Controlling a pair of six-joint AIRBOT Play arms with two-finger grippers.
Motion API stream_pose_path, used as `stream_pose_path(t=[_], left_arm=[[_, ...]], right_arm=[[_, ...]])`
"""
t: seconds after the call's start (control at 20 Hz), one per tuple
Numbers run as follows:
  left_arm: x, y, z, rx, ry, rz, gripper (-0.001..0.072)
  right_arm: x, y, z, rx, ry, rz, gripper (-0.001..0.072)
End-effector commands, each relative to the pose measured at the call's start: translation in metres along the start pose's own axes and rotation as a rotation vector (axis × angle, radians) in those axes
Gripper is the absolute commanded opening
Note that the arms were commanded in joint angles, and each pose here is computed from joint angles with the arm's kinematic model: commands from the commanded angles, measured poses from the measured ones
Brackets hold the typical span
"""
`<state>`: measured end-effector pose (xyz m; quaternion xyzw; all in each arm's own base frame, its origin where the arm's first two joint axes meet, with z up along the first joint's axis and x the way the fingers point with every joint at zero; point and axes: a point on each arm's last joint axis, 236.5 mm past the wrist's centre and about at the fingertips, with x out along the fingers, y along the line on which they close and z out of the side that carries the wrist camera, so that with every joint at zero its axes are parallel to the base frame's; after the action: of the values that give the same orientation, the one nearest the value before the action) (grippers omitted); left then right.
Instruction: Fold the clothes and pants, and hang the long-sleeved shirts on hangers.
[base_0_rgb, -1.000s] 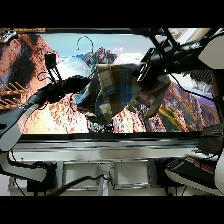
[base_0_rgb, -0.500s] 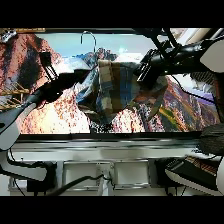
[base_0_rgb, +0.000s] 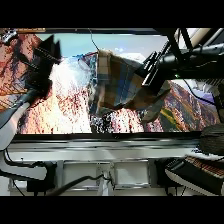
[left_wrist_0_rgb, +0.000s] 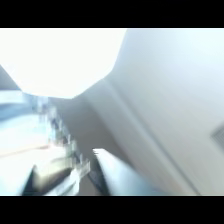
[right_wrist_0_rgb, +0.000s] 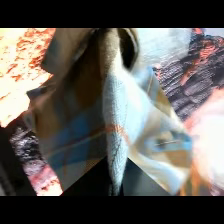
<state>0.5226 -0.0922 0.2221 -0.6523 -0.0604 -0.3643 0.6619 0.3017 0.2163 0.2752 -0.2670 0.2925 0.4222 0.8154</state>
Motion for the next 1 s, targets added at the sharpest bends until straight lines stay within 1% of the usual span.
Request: stream_pose_path(t=[0.0,0.05,0.1,0.15,0.2,0.25,0.3,0.35,0.4,0.45,0.5,0.6,0.65,0.7,0.8,0.85,0.95], left_arm=[[-0.008,-0.036,0.025,0.161,0.055,0.013,0.0219],[-0.012,-0.047,0.017,0.248,0.139,0.042,0.0134],[-0.020,-0.054,0.005,0.343,0.245,0.107,0.0070],[-0.033,-0.048,-0.005,0.443,0.352,0.227,0.0015],[-0.057,-0.026,-0.011,0.530,0.449,0.432,0.0015],[-0.090,-0.002,-0.010,0.566,0.490,0.664,0.0016],[-0.120,0.014,-0.010,0.548,0.489,0.832,0.0035],[-0.146,0.026,-0.021,0.491,0.492,0.939,0.0191],[-0.162,0.035,-0.038,0.440,0.514,0.972,0.0345],[-0.174,0.045,-0.060,0.403,0.550,0.973,0.0498],[-0.181,0.053,-0.082,0.388,0.601,0.950,0.0574],[-0.179,0.063,-0.125,0.399,0.684,0.824,0.0577],[-0.171,0.064,-0.139,0.366,0.676,0.760,0.0613],[-0.160,0.065,-0.149,0.301,0.642,0.704,0.0625],[-0.138,0.064,-0.165,0.186,0.598,0.572,0.0625],[-0.132,0.067,-0.169,0.126,0.570,0.526,0.0625],[-0.128,0.081,-0.173,0.065,0.529,0.493,0.0618]], right_arm=[[-0.005,0.003,0.002,-0.004,-0.012,0.003,0.0028],[-0.006,0.002,0.003,0.003,-0.020,-0.002,0.0028],[-0.006,0.001,0.005,0.011,-0.026,-0.006,0.0028],[-0.006,0.001,0.005,0.012,-0.027,-0.007,0.0028],[-0.006,0.001,0.006,0.012,-0.029,-0.008,0.0028],[-0.006,0.000,0.007,0.013,-0.037,-0.013,0.0028],[-0.006,-0.001,0.010,0.019,-0.047,-0.016,0.0028],[-0.006,-0.002,0.012,0.019,-0.055,-0.019,0.0028],[-0.006,-0.002,0.014,0.020,-0.063,-0.018,0.0028],[-0.006,-0.001,0.015,0.021,-0.067,-0.014,0.0028],[-0.006,0.000,0.015,0.021,-0.068,-0.010,0.0028],[-0.006,0.001,0.014,0.024,-0.063,-0.005,0.0028],[-0.006,0.002,0.013,0.028,-0.060,-0.001,0.0028],[-0.006,0.003,0.013,0.039,-0.060,0.000,0.0028],[-0.006,0.003,0.013,0.063,-0.060,0.004,0.0029],[-0.006,0.004,0.013,0.074,-0.061,0.006,0.0029],[-0.006,0.004,0.013,0.087,-0.061,0.009,0.0029]])
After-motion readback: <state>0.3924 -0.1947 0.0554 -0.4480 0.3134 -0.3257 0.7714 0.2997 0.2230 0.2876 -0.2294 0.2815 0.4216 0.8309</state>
